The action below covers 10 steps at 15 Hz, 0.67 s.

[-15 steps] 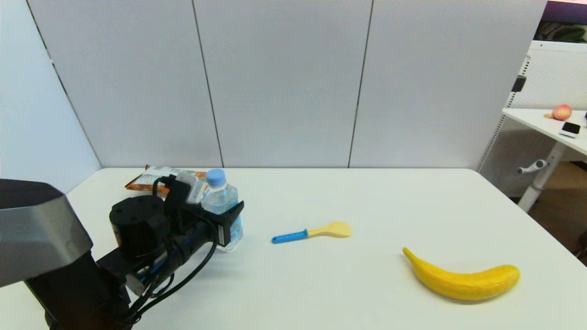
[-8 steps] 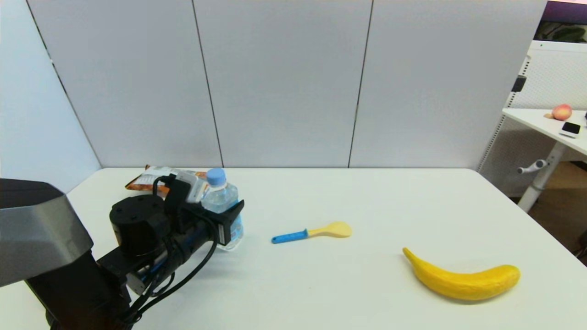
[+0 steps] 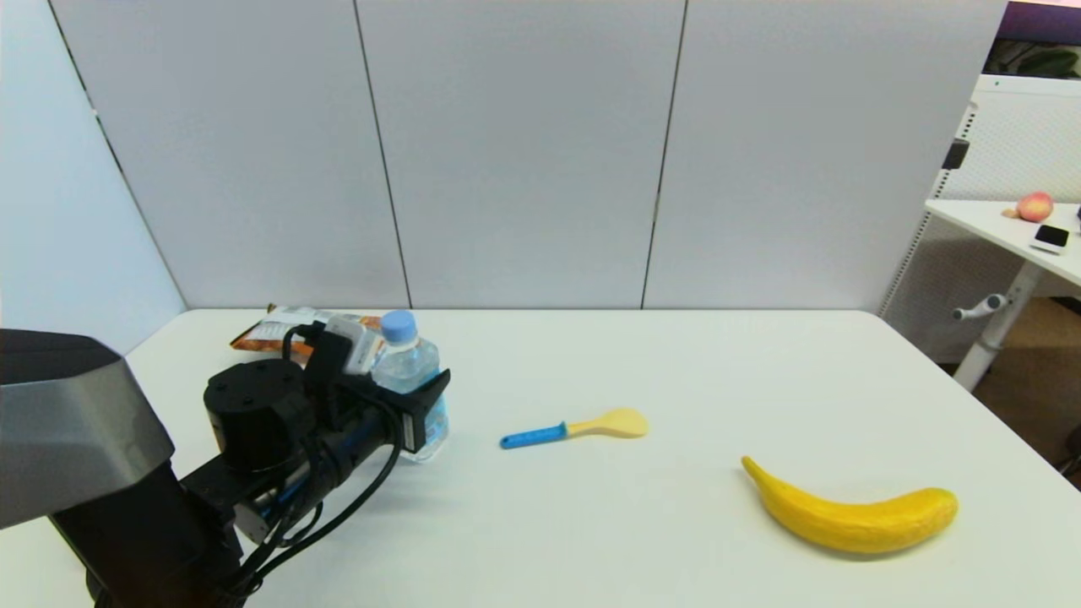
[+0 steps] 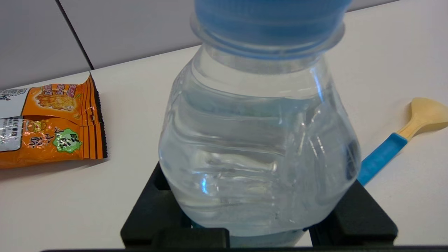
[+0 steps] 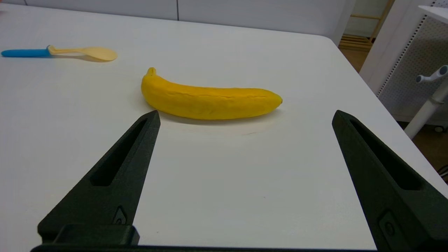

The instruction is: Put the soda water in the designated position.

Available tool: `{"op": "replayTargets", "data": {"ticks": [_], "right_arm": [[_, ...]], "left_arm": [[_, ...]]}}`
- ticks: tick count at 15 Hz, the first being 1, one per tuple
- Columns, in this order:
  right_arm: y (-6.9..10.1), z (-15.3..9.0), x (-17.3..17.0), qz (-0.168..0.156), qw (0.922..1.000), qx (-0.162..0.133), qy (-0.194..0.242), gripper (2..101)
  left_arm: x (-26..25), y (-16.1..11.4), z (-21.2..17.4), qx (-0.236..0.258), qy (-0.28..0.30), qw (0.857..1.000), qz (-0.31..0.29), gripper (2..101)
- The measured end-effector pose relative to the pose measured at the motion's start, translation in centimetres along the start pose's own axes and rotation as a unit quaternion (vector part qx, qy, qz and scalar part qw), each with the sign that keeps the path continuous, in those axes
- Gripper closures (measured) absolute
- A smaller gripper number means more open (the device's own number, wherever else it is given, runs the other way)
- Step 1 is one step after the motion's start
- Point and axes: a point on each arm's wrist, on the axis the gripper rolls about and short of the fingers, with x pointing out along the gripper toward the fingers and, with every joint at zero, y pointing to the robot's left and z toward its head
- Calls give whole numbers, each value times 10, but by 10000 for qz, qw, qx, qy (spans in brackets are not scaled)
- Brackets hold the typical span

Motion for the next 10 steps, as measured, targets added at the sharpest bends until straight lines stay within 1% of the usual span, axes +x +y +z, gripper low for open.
{"op": "replayTargets", "data": {"ticks": [1,2,4,6,10], "right_arm": [[0,0,0,0,10000,0,0,50],[0,0,0,2,10000,0,0,50],[0,0,0,0,10000,0,0,50],[0,0,0,2,10000,2,0,50],[0,0,0,-2,10000,0,0,50]], "left_arm": [[0,0,0,0,0,10000,-4,542],[0,0,0,2,-15,10000,-2,474],[0,0,0,6,-12,10000,-2,374],[1,0,0,8,-14,10000,-2,302],[-2,0,3,11,-62,10000,-5,205]]}}
